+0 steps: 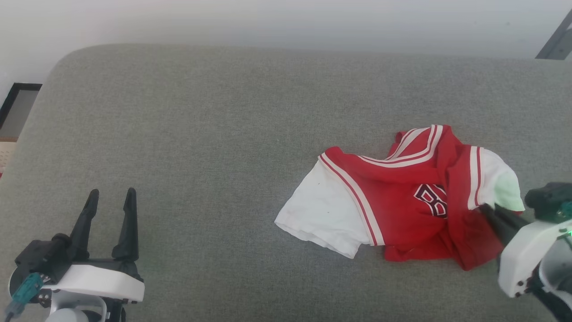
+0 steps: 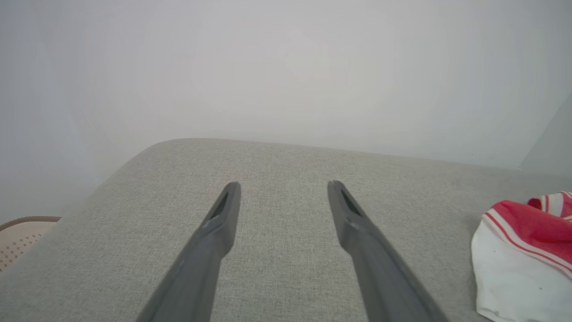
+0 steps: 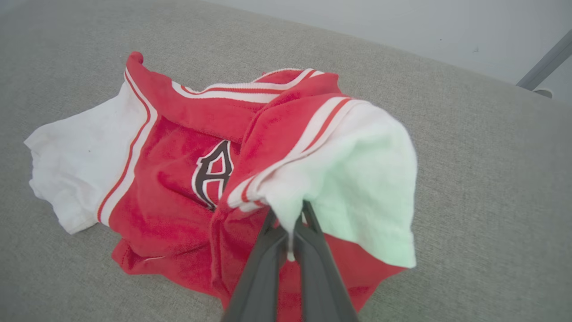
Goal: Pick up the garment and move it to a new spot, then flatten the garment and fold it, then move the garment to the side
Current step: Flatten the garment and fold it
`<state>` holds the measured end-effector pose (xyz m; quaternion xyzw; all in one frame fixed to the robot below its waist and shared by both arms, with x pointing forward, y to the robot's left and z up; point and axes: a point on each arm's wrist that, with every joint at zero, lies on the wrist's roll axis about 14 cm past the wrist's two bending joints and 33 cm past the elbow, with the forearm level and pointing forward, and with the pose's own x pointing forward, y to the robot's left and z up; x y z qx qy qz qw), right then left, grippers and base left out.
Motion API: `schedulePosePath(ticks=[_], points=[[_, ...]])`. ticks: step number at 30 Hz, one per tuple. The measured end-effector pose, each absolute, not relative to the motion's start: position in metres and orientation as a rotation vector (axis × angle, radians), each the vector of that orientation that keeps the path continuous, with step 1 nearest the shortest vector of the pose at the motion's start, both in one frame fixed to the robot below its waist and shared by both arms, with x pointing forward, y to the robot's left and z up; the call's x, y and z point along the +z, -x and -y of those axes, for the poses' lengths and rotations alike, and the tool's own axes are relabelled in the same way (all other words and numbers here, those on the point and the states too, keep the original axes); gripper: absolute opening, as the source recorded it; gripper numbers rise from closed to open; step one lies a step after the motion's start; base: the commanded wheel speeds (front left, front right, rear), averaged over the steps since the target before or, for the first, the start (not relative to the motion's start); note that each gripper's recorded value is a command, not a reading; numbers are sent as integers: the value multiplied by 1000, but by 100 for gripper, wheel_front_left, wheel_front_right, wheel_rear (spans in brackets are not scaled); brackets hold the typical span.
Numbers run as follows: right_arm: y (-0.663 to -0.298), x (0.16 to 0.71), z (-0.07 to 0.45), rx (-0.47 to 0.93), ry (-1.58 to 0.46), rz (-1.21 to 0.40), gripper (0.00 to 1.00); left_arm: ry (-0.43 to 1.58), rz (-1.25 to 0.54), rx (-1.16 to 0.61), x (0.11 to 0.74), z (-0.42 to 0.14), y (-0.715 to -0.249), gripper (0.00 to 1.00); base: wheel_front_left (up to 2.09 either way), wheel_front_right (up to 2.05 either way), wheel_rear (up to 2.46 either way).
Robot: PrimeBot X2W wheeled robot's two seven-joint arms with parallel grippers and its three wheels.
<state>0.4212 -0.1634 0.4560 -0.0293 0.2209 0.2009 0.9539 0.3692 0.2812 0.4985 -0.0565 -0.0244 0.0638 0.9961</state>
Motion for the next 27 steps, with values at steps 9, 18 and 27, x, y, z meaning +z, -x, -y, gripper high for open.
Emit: schedulePosePath(ticks=[9,18,27], points=[[-437,495,198,365,257,-426,0,122,54,120,500,-277,-370,100,0,0,0],[-449,497,252,256,383,-507,0,127,47,115,497,-274,-366,100,0,0,0],[-428,433,264,223,269,-706,0,133,30,111,492,-272,-367,100,0,0,0]])
